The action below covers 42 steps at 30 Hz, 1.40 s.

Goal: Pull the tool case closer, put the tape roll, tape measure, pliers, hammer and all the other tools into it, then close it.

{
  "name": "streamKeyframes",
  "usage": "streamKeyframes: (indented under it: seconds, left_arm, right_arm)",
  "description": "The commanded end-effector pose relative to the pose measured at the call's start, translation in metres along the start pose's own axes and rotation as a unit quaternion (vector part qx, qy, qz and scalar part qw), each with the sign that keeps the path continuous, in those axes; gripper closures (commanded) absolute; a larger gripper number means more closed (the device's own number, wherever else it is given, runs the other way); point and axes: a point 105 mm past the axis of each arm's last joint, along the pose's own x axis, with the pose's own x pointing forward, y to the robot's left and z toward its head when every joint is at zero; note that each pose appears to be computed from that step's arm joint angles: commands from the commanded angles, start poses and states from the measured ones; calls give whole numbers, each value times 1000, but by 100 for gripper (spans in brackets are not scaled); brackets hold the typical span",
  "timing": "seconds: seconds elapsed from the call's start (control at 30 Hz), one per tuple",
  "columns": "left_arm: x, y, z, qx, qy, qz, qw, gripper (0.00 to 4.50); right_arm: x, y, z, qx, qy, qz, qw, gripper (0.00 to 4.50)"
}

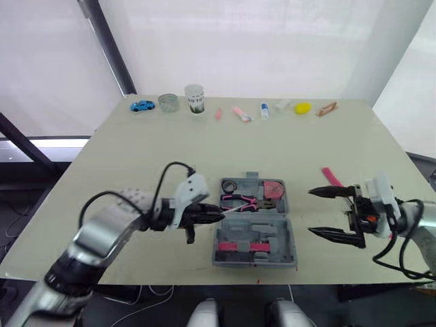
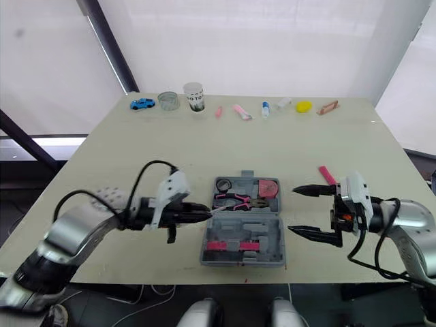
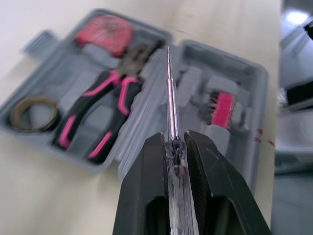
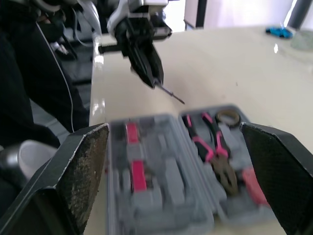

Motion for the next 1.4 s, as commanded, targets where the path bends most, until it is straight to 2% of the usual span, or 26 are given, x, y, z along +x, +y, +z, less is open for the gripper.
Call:
streamKeyframes:
  seconds: [0.03,0.43,0.93,1.4]
  left_arm:
    - [16,4,6,31,41,-39,998,441]
    - [57,17,15,89,135,-89,983,441]
    - [75,20,12,82,170,-90,978,441]
    - [82,20,12,99,170,-87,976,441]
  right_arm:
    - [-11,0,8,-29,8,-24,999,0]
    - [-17,15,-1,-23,23,-64,997,0]
    - [-23,16,-3,-22,36,-78,996,0]
    - [-21,18,0,-22,36,-80,996,0]
